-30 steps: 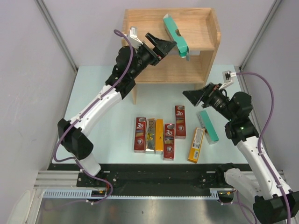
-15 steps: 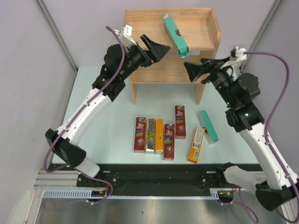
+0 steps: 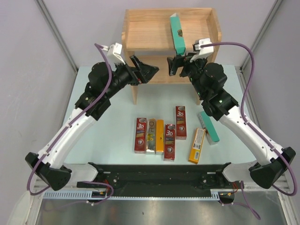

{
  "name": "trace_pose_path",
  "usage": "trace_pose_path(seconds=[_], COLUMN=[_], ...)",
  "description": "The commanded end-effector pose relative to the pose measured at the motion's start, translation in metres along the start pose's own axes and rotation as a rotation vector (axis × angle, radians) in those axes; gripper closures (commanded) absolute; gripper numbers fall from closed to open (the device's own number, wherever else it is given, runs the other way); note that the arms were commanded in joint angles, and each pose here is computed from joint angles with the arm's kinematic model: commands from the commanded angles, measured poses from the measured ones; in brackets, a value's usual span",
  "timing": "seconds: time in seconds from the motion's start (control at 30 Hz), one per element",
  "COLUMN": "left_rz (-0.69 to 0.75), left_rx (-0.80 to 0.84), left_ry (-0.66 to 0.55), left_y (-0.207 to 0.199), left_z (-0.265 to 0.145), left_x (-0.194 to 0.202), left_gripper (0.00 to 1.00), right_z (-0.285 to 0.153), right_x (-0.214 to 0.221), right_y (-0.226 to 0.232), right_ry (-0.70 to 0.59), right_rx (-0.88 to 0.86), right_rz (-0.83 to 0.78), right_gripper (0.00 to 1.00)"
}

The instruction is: Place and organize the toothpastes onto the shelf

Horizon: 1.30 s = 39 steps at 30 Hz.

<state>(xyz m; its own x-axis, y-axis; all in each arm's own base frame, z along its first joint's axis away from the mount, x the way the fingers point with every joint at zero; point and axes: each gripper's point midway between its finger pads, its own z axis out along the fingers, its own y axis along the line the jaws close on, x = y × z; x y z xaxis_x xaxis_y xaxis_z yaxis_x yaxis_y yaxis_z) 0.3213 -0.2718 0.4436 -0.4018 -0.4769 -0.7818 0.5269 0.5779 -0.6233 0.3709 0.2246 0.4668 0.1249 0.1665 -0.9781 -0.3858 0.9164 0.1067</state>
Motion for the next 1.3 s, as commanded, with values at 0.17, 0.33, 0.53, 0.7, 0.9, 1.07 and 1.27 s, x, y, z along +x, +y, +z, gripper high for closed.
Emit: trace_pose_path(seconds=[0.17,0.33,0.53,0.7,0.9,1.07,1.27], left_rz=[0.046,0.049,0.045,0.041,0.028,0.024,0.013], left_rx=[0.007,0.01,-0.012,-0.027,-0.027,-0.036,-0.042], left_ry=[-0.001,-0.005,-0.019,-0.018,-0.012,-0.009,0.001], left_y=[0.007,0.008,0.015,0.022,0.025,0.029,0.033], left_z=[-0.028,-0.036,-0.048,-0.053,-0.055,-0.057,-0.059], left_x=[0.009,0.013,0.017,0.023,0.029,0.032,0.039], left_gripper=[0.0,0.0,0.0,0.0,0.0,0.0,0.0], right_z=[0.028,0.043,0.047,0.045,0.047,0.047,0.048], right_x=[-0.029,-0.021,-0.014,-0.021,-0.021,-0.025,-0.026], right_y=[-0.02,-0.027,-0.048,-0.068,-0.066,-0.069,-0.067], right_ry=[-0.108,-0.08,-0.057,-0.059,-0.042,-0.04,-0.022], right_rx=[0.169,0.202,0.184,0.16,0.051,-0.02,-0.131], right_rz=[-0.087,-0.085,0.027,0.1,0.201,0.31,0.513], right_gripper=[0.04,0.09,0.22,0.34,0.41,0.48,0.49])
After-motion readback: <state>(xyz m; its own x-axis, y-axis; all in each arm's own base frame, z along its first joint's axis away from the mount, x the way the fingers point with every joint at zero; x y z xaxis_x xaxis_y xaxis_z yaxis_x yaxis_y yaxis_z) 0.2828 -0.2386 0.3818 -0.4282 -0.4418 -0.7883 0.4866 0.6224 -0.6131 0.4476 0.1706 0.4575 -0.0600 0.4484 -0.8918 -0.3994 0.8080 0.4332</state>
